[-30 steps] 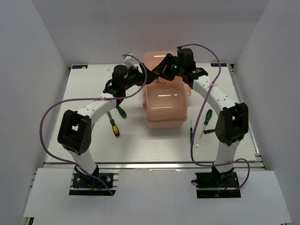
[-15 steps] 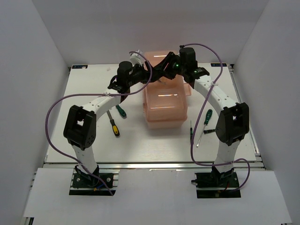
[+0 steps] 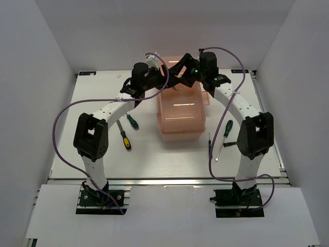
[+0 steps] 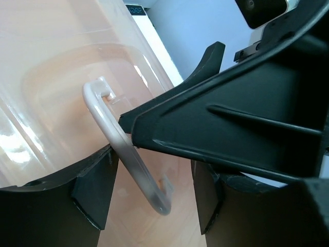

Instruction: Sort the tools into containers

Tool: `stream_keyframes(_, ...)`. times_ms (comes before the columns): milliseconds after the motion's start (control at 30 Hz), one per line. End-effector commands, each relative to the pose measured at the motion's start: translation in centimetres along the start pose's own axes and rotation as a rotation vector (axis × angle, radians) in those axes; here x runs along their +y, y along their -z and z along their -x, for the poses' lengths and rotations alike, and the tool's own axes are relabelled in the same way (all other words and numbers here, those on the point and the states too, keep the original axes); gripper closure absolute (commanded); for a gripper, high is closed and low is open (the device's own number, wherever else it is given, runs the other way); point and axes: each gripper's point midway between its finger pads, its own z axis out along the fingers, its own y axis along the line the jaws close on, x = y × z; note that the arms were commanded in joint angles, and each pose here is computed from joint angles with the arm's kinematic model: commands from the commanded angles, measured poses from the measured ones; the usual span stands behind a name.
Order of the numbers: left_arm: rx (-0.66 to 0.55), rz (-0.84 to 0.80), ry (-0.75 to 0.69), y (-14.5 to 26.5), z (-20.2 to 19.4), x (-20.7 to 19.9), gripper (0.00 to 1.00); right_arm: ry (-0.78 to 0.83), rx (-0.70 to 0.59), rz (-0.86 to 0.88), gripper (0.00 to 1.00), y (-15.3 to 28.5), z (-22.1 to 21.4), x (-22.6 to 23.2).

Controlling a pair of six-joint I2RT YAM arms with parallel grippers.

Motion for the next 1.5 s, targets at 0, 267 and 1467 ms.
stream_keyframes(0,0.129,0.109,0.080,-0.7,-4.4,2.9,0.32,0.082,0.055,0.065,0.13,1.6,-1.3,1.7)
stream_keyframes(267,0.131,0.217,0.104,-0.2,-4.7,4.5,0.39,0.302,-0.092,-0.013,0.11,4.1,4.0,-0.4)
stream_keyframes(1467,-0.130,0.003,0.446,3.1,12.7,-0.6,1.00,0.458,-0.148,-0.221,0.14,14.5,3.9,-17.2)
